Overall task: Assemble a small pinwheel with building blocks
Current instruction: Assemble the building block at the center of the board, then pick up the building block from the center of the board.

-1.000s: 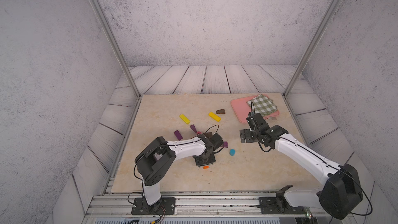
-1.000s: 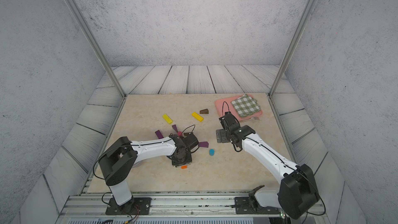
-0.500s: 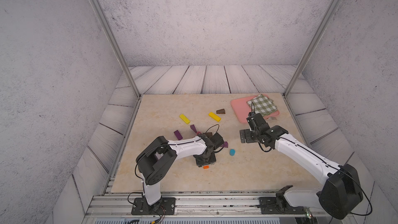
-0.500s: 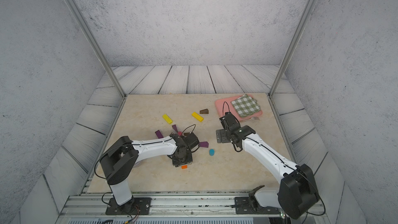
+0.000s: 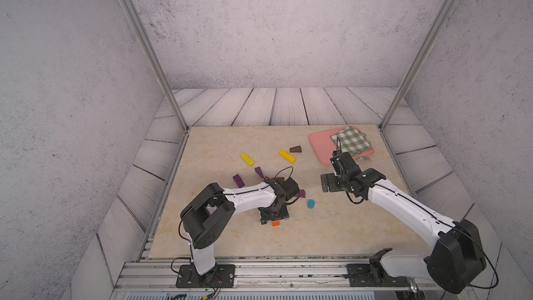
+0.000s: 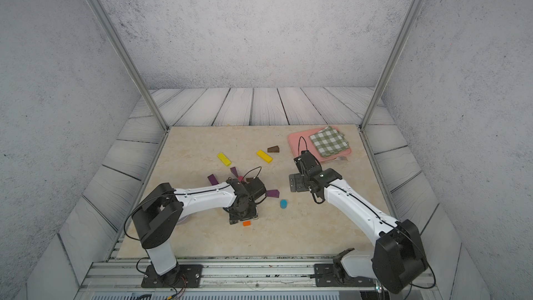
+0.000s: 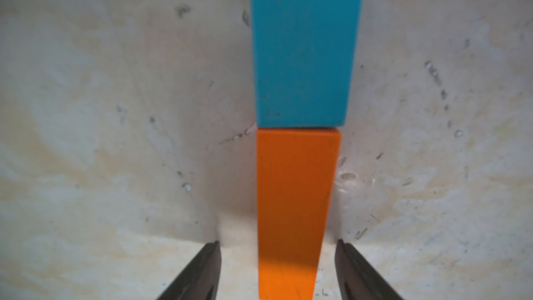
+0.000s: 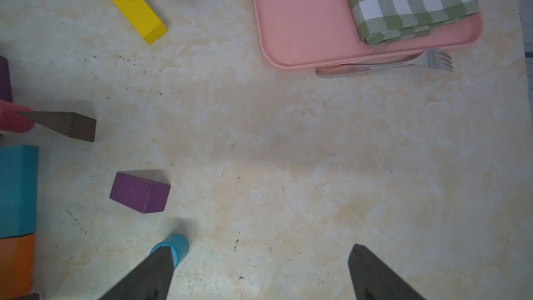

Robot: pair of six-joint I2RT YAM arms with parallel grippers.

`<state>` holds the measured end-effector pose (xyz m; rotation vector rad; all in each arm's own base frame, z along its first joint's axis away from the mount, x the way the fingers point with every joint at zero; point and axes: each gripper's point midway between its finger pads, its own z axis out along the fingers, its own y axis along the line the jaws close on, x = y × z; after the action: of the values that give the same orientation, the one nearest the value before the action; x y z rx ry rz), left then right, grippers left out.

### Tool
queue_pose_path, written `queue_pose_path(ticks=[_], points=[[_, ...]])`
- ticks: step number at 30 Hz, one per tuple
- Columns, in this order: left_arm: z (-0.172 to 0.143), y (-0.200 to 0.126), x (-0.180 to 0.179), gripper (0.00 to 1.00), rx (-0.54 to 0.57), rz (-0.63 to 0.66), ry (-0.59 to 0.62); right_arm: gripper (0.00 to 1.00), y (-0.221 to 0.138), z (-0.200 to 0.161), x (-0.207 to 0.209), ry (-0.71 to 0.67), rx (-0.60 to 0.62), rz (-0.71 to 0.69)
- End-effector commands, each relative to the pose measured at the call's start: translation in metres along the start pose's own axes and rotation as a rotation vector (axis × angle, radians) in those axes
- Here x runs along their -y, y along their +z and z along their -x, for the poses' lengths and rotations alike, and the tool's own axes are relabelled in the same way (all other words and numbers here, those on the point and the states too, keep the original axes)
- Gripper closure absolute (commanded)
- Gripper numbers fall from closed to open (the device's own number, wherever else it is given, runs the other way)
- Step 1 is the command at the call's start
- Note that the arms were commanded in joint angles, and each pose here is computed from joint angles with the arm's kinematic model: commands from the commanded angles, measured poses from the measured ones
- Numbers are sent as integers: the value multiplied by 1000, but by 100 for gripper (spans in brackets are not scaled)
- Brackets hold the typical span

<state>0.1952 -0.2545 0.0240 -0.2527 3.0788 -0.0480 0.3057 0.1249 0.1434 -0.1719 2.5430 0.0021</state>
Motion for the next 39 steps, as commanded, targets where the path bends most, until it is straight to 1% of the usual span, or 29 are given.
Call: queue_pose_path(ticks=[1, 2, 3, 7, 9, 10, 11, 13, 15, 16, 17, 18, 21, 23, 26, 31, 36, 39], points=[[8, -34, -4, 23, 55, -21, -1, 1, -3, -3, -5, -6, 1, 42], [10, -46, -3, 6, 73, -40, 3, 1, -4, -4, -8, -11, -2, 62], [13, -59, -3, 4, 94, -56, 11, 1, -4, -5, -11, -20, -5, 82], [28, -118, -17, 4, 213, -98, 25, 1, -9, -12, -24, 6, -21, 168], [41, -146, -35, 4, 301, -124, -3, 6, -8, -18, -33, 26, -23, 215], [47, -155, -43, 4, 336, -151, -22, 7, -8, -21, -38, 31, -22, 237], [55, -161, -51, 4, 369, -194, -42, 8, -7, -24, -46, 28, -17, 261], [69, -160, -60, 4, 397, -343, -79, 11, -3, -33, -61, 1, -24, 279], [88, -153, -66, 4, 382, -575, -149, 12, 3, -42, -77, -48, -38, 272], [95, -150, -73, 4, 382, -630, -196, 12, 6, -46, -82, -67, -52, 258], [102, -147, -85, 4, 395, -635, -230, 13, 10, -50, -85, -83, -68, 233], [106, -146, -100, 4, 415, -571, -245, 14, 14, -53, -87, -92, -80, 217], [111, -149, -136, 4, 450, -331, -211, 21, 26, -59, -90, -81, -105, 200], [116, -156, -146, 4, 479, -258, -180, 26, 34, -64, -93, -82, -122, 206], [128, -164, -153, 4, 516, -240, -174, 30, 47, -69, -98, -83, -162, 200], [142, -162, -165, 4, 509, -253, -201, 34, 63, -78, -96, -82, -227, 143], [141, -160, -175, 4, 526, -212, -170, 36, 73, -85, -93, -73, -256, 109], [138, -157, -183, 4, 533, -176, -161, 42, 78, -86, -93, -78, -264, 93]])
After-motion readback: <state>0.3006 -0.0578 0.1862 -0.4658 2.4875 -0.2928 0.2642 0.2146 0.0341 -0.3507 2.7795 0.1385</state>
